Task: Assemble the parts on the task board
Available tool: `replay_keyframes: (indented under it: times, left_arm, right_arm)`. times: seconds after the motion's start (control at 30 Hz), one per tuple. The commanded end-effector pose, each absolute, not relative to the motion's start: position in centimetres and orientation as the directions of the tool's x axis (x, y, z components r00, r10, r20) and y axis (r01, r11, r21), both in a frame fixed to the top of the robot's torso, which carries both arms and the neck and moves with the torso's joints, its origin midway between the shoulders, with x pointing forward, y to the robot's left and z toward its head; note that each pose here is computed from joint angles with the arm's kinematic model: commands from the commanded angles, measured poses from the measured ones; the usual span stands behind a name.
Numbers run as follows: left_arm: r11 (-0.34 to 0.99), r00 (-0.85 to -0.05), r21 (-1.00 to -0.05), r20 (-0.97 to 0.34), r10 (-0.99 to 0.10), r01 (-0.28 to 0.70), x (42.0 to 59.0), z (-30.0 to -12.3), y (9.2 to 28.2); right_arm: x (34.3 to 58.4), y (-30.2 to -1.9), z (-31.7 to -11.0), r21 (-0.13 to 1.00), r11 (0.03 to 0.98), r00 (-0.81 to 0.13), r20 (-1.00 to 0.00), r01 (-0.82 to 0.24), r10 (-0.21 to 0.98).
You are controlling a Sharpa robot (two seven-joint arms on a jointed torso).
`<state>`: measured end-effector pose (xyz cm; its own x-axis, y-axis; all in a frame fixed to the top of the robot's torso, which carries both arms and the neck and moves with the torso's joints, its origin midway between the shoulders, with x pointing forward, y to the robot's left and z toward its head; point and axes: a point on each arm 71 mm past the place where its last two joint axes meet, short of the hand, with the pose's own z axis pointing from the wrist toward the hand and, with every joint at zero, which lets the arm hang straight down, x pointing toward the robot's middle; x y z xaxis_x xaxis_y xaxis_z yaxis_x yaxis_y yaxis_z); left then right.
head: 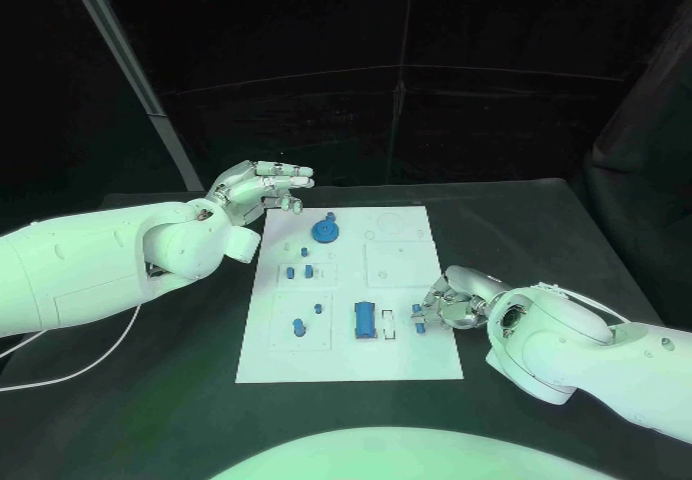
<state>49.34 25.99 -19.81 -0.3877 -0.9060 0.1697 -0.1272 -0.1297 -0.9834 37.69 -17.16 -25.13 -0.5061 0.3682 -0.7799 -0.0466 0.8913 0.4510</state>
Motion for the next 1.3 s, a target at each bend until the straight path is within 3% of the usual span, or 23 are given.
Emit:
replay_keyframes:
  times: [0.03,0.63,1.3]
  left_arm:
    - [-0.139,-0.398,-0.982,0.178,-0.900,-0.126,49.3,-19.7,25.9]
    - [-0.139,-0.399,-0.982,0.179,-0.900,-0.126,49.2,-19.7,25.9]
    - [-0.139,-0.401,-0.982,0.180,-0.898,-0.129,49.2,-19.7,25.8]
  right_arm:
    - [37.7,-16.9,-25.0,0.530,0.848,-0.502,-0.734,-0.001,0.458]
    - [37.6,-14.5,-26.1,0.541,0.840,-0.619,-0.645,0.044,0.448]
    - [38.0,-13.9,-26.3,0.537,0.843,-0.612,-0.655,0.035,0.443]
